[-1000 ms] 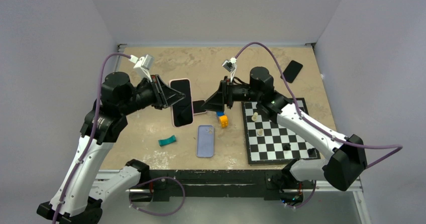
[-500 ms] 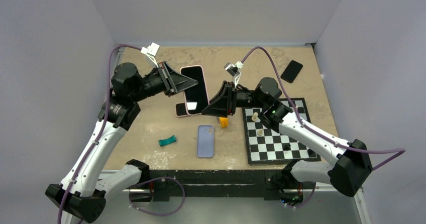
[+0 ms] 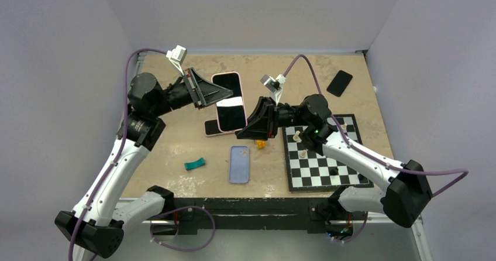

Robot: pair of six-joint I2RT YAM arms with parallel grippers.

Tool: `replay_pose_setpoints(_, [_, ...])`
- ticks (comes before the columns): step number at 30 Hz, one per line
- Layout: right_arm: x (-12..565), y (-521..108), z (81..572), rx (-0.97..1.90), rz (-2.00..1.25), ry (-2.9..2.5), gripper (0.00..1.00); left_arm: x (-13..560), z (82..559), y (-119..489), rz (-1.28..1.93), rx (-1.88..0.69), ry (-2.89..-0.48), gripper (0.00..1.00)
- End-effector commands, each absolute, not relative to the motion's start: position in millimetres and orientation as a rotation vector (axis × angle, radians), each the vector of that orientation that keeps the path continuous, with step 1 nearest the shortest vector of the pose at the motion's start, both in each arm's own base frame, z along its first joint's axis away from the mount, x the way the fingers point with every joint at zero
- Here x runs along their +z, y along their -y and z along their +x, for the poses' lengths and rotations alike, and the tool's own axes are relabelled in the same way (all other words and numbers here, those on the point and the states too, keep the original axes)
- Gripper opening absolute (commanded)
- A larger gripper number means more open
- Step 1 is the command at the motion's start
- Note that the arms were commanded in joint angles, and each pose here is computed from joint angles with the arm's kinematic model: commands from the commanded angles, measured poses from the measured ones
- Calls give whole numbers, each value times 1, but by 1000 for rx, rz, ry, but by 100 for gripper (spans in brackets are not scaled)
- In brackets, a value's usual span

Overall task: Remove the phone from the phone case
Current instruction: Remove the phone case from the phone.

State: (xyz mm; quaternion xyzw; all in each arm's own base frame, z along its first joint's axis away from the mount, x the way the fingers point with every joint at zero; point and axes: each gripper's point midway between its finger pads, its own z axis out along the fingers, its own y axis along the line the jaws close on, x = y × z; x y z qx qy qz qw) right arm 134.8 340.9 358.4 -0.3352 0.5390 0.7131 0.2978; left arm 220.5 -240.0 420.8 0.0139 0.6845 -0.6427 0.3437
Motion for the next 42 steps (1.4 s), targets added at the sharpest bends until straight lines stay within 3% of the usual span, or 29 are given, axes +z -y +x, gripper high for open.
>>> replay_pose_setpoints(1, [380, -342, 134, 1871, -958, -1315, 29, 448, 207, 239, 123, -1729, -1674, 0])
replay_pose_setpoints(4, [377, -344, 133, 1876, -981, -1313, 21, 451, 204, 241, 150, -1752, -1668, 0])
replay_pose_setpoints(6, [377, -343, 132, 1863, -1015, -1288, 0, 452, 202, 242, 150, -1775, -1670, 0])
replay_pose_setpoints(16, [394, -354, 158, 1538, -1158, -1055, 0, 448, 203, 245, -195, -2240, -1678, 0])
replay_pose_setpoints(28, [415, -376, 193, 1530, -1051, -1121, 0, 460, 199, 237, -171, -2217, -1557, 0])
replay_pose_setpoints(29, [412, -373, 192, 1549, -1019, -1154, 1, 461, 201, 235, -152, -2172, -1519, 0])
replay_pose_setpoints(32, [396, -363, 185, 1600, -931, -1265, 29, 458, 208, 231, -119, -2011, -1480, 0])
replay_pose_setpoints(35, [377, -352, 180, 1629, -820, -1412, 42, 456, 214, 225, -96, -1845, -1468, 0])
replay_pose_setpoints(37, [379, -340, 170, 1659, -747, -1439, 47, 456, 217, 220, -94, -1769, -1458, 0])
replay_pose_setpoints(42, [395, -324, 140, 1803, -724, -1336, 49, 461, 217, 217, -62, -1694, -1449, 0])
